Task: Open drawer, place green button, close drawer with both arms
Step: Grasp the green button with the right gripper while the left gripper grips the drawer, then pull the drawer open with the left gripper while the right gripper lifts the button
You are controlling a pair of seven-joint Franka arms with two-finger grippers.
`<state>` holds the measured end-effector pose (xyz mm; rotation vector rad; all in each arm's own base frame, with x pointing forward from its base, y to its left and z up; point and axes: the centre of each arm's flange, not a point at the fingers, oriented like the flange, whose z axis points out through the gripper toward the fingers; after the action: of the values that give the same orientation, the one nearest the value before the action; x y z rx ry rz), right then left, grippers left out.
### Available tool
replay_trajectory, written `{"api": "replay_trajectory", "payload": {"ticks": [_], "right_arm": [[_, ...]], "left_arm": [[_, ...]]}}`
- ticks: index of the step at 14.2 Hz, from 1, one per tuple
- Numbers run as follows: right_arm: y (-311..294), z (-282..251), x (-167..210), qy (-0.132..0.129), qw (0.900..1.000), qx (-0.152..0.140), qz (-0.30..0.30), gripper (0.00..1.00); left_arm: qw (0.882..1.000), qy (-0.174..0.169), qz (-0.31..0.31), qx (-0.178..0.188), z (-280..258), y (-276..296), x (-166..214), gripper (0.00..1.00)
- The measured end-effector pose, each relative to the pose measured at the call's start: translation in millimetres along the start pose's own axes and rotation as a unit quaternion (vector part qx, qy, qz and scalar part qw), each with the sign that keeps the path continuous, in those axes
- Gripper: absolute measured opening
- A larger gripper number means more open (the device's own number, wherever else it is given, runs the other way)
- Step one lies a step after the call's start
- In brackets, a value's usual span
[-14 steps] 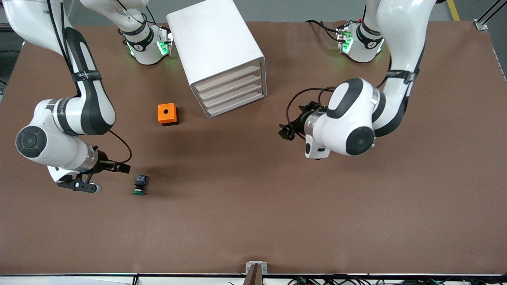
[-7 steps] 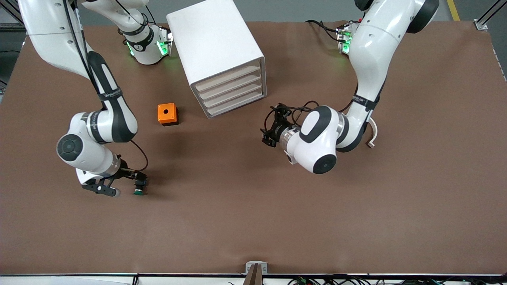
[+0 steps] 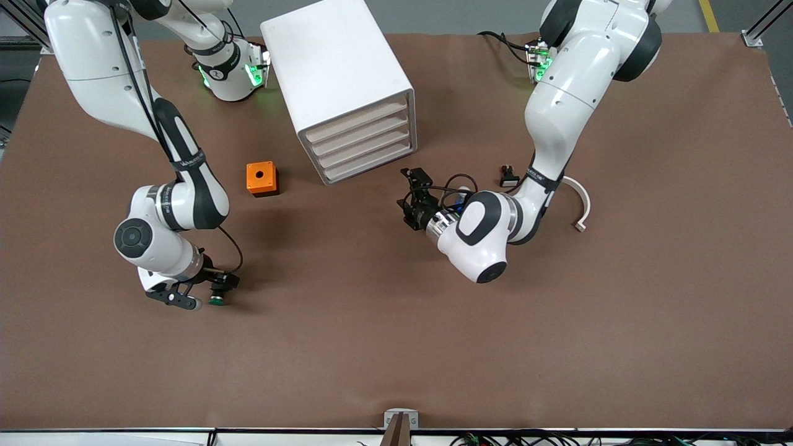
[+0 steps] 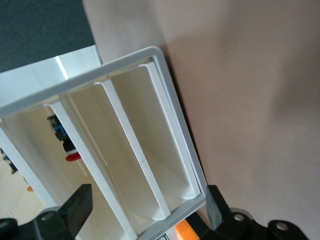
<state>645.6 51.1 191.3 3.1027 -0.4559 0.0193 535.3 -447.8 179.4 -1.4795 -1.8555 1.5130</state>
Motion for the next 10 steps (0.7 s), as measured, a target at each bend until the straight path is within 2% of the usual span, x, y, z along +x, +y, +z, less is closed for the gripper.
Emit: {"api": "replay_trajectory", "payload": {"ticks": [2, 3, 5, 6, 7, 8, 9, 10], "right_arm": [[1.8, 6.7, 0.5, -0.004, 1.0, -0.002, 0.001, 1.0], [2.2, 9.7, 0.2, -0.005, 1.0, -0.003, 0.001, 1.0], [2.0, 12.0, 0.9, -0.006, 1.0, -0.003, 0.002, 0.98], [1.7, 11.7, 1.7, -0.005, 1.0, -0.003, 0.002, 0.96], [1.4, 11.5, 2.3, -0.005, 1.0, -0.003, 0.002, 0.96], [1.1, 11.8, 2.6, -0.005, 1.0, -0.003, 0.001, 0.9], [0.3, 12.0, 3.4, -0.004, 1.0, -0.002, 0.001, 0.85], [-0.6, 12.2, 4.4, -0.004, 1.0, -0.002, 0.001, 0.85]], "left_arm": [[0.999, -0.009, -0.037, 0.018, 13.1, 2.4, -2.6, 1.0], [0.998, -0.015, -0.057, 0.027, 19.0, 3.9, -3.4, 0.96], [0.996, -0.016, -0.081, 0.041, 32.7, 8.9, -2.4, 0.77], [0.995, -0.013, -0.087, 0.046, 40.3, 11.4, -1.4, 0.77], [0.995, -0.011, -0.091, 0.05, 48.0, 14.0, -0.3, 0.69], [0.994, -0.008, -0.093, 0.056, 56.3, 15.9, 0.3, 0.57], [0.993, -0.005, -0.096, 0.064, 65.2, 17.3, 1.3, 0.57], [0.993, 0.001, -0.098, 0.072, 74.3, 18.0, 3.1, 0.53]]}}
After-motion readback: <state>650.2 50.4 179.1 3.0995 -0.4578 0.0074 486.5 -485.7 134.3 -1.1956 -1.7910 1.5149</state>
